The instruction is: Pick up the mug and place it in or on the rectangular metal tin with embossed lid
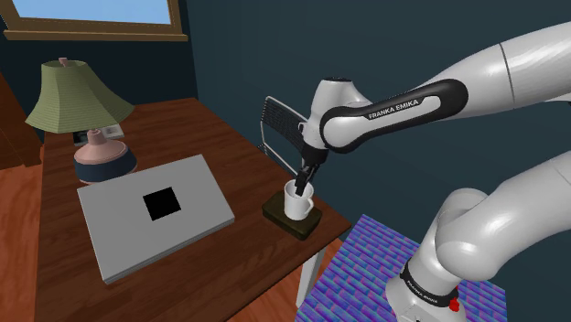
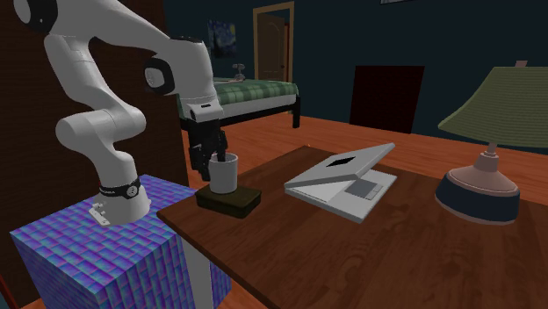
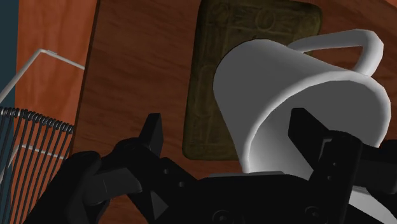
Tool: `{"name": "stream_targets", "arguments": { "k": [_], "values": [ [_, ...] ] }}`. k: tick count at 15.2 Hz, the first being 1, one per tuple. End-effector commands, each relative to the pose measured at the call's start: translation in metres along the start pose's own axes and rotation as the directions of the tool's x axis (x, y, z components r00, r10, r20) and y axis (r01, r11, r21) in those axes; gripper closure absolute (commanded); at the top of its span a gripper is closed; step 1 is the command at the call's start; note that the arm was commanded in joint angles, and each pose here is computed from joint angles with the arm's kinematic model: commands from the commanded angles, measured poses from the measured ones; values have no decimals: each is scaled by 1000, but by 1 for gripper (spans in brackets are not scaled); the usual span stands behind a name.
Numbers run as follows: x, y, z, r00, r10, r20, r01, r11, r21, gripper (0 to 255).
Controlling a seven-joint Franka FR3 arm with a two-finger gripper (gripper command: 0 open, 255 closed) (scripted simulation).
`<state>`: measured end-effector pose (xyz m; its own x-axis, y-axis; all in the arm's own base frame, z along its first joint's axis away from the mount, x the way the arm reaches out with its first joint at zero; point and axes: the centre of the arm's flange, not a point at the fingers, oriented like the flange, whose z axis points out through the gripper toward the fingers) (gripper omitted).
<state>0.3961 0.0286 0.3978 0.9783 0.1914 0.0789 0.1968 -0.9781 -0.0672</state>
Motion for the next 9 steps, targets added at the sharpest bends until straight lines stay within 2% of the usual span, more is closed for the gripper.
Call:
{"name": "stream_targets", "arguments": {
  "k": [1, 4, 9],
  "values": [
    [0, 0, -13, 1000, 0, 0, 0, 1000, 0, 0],
    [0, 0, -50, 1000, 0, 0, 0, 1000, 0, 0],
    [0, 0, -50, 1000, 0, 0, 0, 1000, 0, 0]
  ]
}}
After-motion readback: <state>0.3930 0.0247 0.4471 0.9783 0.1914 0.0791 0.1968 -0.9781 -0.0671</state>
